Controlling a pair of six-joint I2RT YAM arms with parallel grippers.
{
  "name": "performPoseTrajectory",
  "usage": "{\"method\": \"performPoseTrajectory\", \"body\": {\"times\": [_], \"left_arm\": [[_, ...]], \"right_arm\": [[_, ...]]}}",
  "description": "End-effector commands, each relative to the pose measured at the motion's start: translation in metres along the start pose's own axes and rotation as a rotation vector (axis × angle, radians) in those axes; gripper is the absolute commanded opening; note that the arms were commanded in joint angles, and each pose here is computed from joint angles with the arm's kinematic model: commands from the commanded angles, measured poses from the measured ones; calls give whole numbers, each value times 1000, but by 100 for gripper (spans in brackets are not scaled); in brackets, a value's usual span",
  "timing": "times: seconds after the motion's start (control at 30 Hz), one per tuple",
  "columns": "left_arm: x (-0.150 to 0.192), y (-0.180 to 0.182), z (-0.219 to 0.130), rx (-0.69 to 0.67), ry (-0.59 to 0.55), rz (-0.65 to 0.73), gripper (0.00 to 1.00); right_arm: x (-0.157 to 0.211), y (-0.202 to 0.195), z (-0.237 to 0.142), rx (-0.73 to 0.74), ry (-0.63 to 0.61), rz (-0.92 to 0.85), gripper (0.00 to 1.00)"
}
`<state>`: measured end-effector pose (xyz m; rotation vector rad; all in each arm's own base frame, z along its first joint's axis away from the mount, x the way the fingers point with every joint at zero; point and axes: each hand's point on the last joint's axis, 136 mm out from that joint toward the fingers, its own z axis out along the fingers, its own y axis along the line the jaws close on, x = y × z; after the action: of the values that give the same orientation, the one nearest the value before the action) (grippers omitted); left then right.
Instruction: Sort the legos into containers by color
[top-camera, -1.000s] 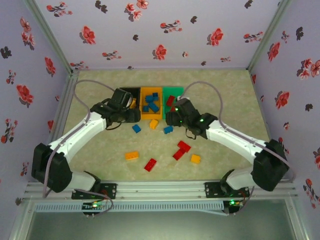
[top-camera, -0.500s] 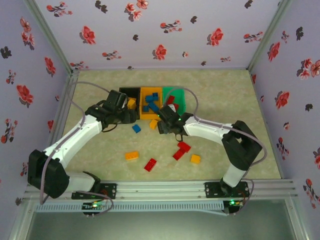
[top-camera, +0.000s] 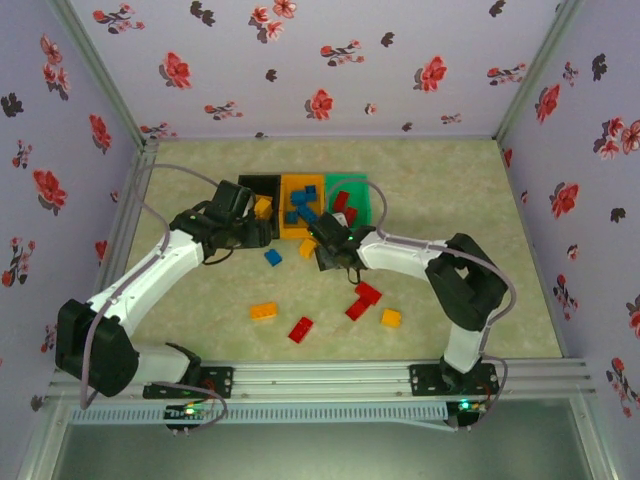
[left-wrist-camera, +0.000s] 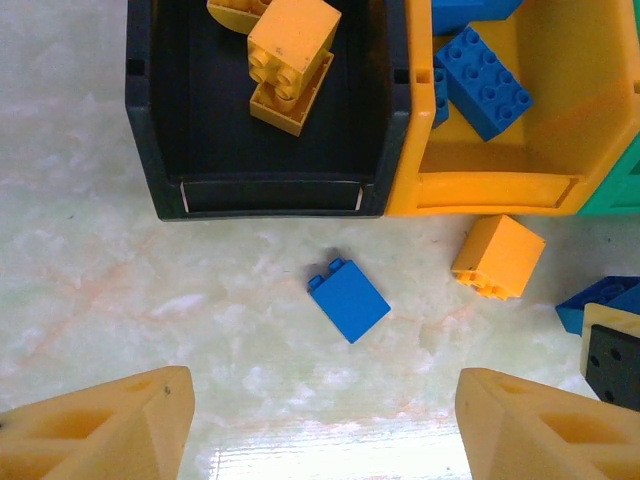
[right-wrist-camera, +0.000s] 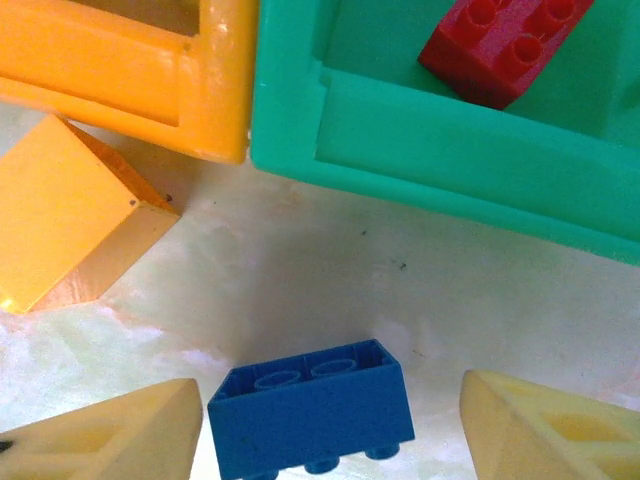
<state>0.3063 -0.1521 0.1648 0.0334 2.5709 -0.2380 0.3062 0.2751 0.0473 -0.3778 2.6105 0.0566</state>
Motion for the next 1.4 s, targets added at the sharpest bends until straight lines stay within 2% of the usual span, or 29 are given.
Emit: {"method": "performPoseTrajectory", "body": {"times": [0.0, 0.33, 0.5, 0.6, 1.07, 1.37], "left_arm": [[0, 7, -5, -19, -8, -4, 70], [-1, 7, -7, -18, -10, -2, 70], [-2, 6, -8, -18, -12, 2, 70], [-3, 6, -9, -16, -15, 1, 70], [-9, 3, -15, -6, -30, 5, 70], [-9, 4, -19, -5, -34, 10, 70]], "right_arm": [[-3, 1, 3, 23, -8, -6, 66], [-2, 1, 8, 29, 4, -8, 59], [-3, 2, 6, 21, 3, -15, 50], [-6, 4, 0, 8, -2, -17, 47], [-53, 27, -54, -139, -123, 12, 47], [-92, 41, -68, -159, -198, -13, 48]]}}
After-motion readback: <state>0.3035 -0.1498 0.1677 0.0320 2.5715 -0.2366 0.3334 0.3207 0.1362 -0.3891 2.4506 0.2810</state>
